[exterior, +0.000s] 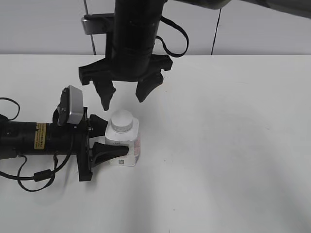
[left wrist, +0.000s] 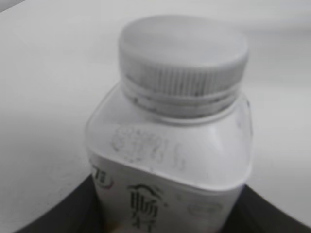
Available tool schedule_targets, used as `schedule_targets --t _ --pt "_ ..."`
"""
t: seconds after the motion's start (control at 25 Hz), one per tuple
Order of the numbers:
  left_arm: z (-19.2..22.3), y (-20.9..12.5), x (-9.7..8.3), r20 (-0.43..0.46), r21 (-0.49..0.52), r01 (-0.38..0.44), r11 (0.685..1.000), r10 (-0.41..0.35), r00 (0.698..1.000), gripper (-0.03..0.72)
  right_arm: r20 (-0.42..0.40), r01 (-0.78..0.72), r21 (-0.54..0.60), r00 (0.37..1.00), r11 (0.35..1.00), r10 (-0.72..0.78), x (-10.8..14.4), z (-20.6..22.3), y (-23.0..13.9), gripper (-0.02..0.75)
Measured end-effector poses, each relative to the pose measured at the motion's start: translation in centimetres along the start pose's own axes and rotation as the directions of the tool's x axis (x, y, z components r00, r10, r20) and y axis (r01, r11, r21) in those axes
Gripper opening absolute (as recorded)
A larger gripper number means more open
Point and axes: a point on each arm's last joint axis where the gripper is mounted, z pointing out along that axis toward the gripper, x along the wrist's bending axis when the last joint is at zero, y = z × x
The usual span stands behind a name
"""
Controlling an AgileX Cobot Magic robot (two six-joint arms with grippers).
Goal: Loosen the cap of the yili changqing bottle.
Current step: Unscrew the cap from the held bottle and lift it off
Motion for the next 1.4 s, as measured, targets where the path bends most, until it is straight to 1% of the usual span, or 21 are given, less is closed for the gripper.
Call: schedule_targets --t 0.12,0.32,0.52,0.68,0.88,1.04,1.24,1.4 --pt "0.0 0.0 0.0 0.000 0.000 0.000 1.000 0.000 1.000 0.370 0.001 -0.058 0.000 0.998 0.998 0.058 0.0 0.0 0.0 0.588" --pt "0.0 0.0 0.0 0.000 0.000 0.000 1.000 0.000 1.000 0.370 -0.001 -0.099 0.000 0.995 0.995 0.099 0.0 0.0 0.0 0.588" --pt "0.0 0.0 0.0 0.000 0.000 0.000 1.000 0.000 1.000 0.370 -0.005 -0.110 0.003 0.994 0.994 0.110 0.0 0.0 0.0 0.588" --pt "0.0 0.0 0.0 0.000 0.000 0.000 1.000 0.000 1.000 0.370 -0.024 -0.123 0.025 0.992 0.992 0.124 0.2 0.7 0.0 0.588" --pt "0.0 0.0 0.0 0.000 0.000 0.000 1.000 0.000 1.000 0.370 0.007 -0.115 0.021 0.993 0.993 0.115 -0.1 1.0 0.0 0.588" --pt "0.0 0.0 0.0 0.000 0.000 0.000 1.000 0.000 1.000 0.370 0.005 -0.118 0.031 0.993 0.992 0.118 -0.1 1.4 0.0 0.588" --pt "0.0 0.0 0.0 0.000 0.000 0.000 1.000 0.000 1.000 0.370 0.019 -0.126 0.082 0.992 0.989 0.125 -0.3 2.8 -0.8 0.588" --pt "0.0 0.0 0.0 0.000 0.000 0.000 1.000 0.000 1.000 0.368 0.014 -0.132 0.105 0.991 0.986 0.131 -0.3 3.5 -1.0 0.583"
